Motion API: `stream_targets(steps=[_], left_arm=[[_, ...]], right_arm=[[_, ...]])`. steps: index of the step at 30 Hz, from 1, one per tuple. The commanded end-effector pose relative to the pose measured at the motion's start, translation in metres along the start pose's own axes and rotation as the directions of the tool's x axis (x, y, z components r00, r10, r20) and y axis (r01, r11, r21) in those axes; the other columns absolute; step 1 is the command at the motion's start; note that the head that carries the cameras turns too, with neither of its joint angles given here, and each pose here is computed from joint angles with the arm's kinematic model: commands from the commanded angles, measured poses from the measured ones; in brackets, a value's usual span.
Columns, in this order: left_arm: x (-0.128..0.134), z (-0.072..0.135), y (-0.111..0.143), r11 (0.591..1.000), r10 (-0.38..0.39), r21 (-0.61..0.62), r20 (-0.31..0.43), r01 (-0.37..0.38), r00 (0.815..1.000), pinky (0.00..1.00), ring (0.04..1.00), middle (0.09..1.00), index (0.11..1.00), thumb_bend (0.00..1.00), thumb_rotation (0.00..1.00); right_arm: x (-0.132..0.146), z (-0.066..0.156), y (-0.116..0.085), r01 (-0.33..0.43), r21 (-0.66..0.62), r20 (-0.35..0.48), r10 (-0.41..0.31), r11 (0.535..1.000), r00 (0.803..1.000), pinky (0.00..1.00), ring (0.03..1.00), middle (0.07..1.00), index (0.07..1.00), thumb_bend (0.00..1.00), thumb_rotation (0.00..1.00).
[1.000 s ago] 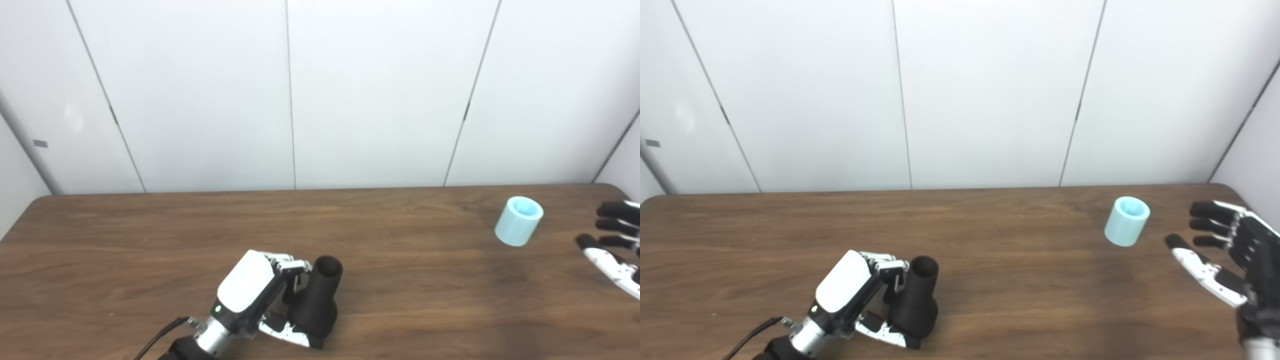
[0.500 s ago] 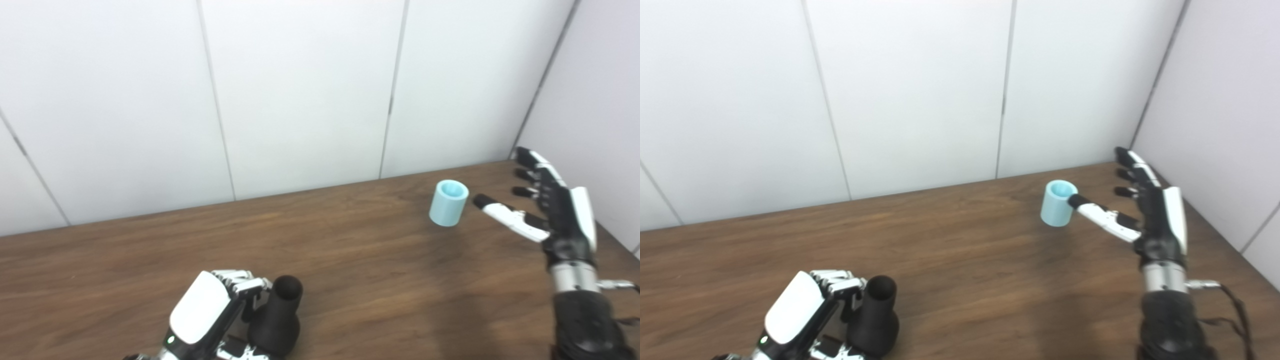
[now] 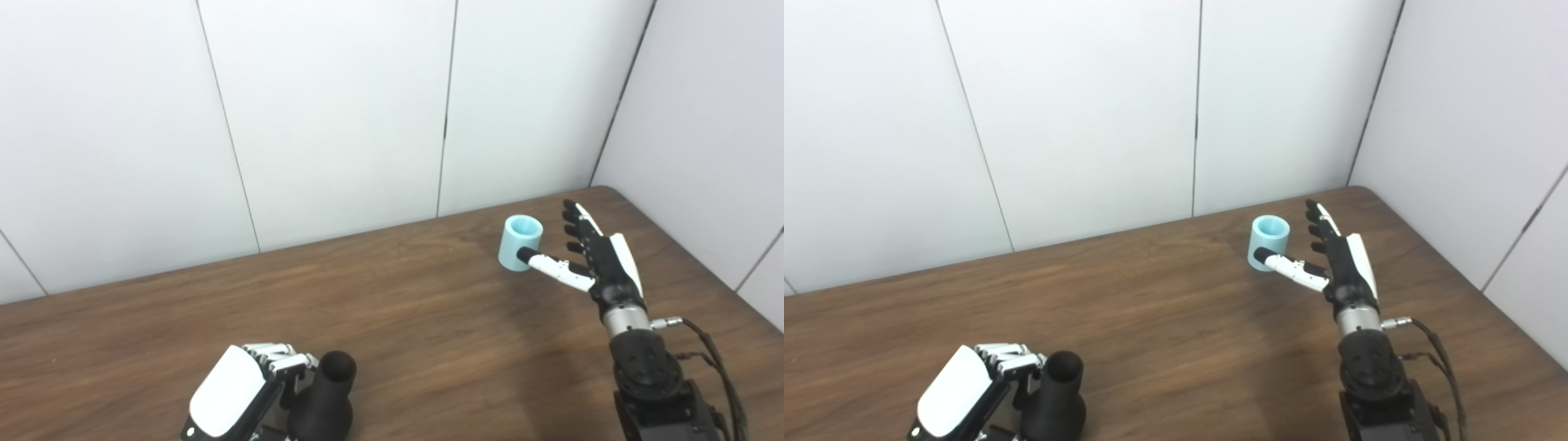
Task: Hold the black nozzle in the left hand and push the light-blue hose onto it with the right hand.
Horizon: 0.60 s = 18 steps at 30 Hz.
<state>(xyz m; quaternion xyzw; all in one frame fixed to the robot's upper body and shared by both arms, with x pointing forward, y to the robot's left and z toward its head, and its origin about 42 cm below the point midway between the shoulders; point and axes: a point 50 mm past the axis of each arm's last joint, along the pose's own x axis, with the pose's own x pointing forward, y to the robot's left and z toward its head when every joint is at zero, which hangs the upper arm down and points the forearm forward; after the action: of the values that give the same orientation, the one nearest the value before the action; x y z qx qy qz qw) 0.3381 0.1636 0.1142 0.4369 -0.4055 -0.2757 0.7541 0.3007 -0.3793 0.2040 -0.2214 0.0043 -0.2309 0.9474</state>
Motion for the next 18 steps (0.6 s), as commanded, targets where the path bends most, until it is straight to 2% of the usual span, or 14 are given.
stream_targets(steps=[1, 8, 14, 18], left_arm=[[-0.095, 0.038, -0.095, 0.961, -0.204, -0.228, -0.191, 0.159, 0.960, 0.36, 0.492, 0.476, 0.507, 0.52, 0.00], [-0.096, 0.037, -0.094, 0.962, -0.206, -0.215, -0.183, 0.165, 0.961, 0.35, 0.487, 0.476, 0.506, 0.52, 0.00], [-0.096, 0.036, -0.093, 0.961, -0.208, -0.224, -0.188, 0.165, 0.960, 0.36, 0.490, 0.477, 0.503, 0.52, 0.00], [-0.097, 0.037, -0.093, 0.961, -0.211, -0.218, -0.183, 0.169, 0.960, 0.36, 0.495, 0.479, 0.500, 0.52, 0.00]], right_arm=[[0.024, 0.032, -0.015, 0.035, 0.064, 0.158, -0.045, 0.997, 0.986, 0.90, 0.946, 0.948, 0.949, 0.89, 0.43], [0.040, 0.025, -0.016, 0.073, 0.034, 0.137, -0.077, 0.997, 0.988, 0.89, 0.943, 0.943, 0.946, 0.90, 0.45], [0.049, 0.013, -0.011, 0.066, 0.099, 0.086, -0.075, 0.993, 0.994, 0.90, 0.954, 0.971, 0.957, 0.94, 0.45], [0.053, 0.005, -0.007, 0.066, 0.139, 0.061, -0.075, 0.988, 0.995, 0.95, 0.983, 0.993, 0.971, 0.97, 0.44]])
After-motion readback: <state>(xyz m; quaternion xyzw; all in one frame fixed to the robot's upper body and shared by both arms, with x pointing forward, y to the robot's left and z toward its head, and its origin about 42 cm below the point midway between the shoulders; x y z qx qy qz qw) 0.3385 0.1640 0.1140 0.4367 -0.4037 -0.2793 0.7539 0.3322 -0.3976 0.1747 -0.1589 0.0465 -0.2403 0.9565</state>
